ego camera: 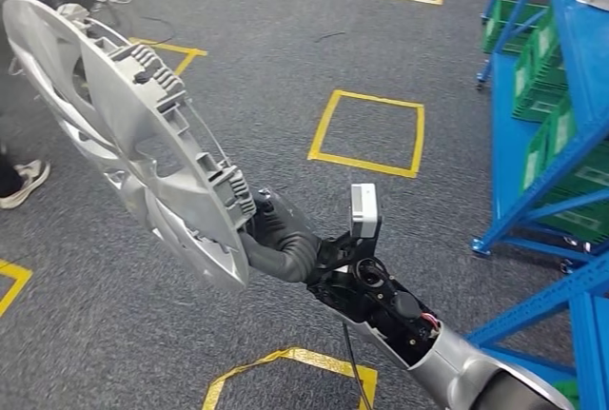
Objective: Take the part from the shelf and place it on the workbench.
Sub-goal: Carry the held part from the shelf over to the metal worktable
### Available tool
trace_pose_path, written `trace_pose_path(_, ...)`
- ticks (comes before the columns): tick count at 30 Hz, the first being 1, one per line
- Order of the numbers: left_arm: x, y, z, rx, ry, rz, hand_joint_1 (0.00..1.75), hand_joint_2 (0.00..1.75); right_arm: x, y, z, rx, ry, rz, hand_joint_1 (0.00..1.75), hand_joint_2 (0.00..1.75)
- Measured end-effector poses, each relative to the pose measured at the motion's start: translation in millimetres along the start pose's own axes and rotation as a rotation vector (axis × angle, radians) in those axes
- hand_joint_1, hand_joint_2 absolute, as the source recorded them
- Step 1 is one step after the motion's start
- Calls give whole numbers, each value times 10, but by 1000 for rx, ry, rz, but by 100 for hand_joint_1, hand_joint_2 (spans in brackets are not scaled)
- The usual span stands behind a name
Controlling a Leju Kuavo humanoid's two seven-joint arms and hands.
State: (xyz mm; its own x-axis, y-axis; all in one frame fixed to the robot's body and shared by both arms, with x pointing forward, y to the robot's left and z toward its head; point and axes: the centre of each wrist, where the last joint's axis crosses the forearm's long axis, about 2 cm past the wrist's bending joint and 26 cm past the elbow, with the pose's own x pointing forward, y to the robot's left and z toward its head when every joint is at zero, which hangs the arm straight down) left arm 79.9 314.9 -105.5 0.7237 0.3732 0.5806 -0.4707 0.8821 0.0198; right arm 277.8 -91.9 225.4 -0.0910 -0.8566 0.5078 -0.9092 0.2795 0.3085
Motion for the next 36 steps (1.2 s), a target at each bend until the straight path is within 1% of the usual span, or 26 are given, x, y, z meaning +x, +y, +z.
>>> trace_pose_path(22,10,-18,-3,0,-3,1,0,175,-40,-12,64,-8,17,-11,175,175)
trace_pose_path(27,-19,5,9,1,3,-6,0,175,-41,-13,61,-6,19,-12,175,175)
trace_pose_path(36,14,-10,-6,-9,2,-18,0,175,-51,-28,74,-14,24,-9,175,175)
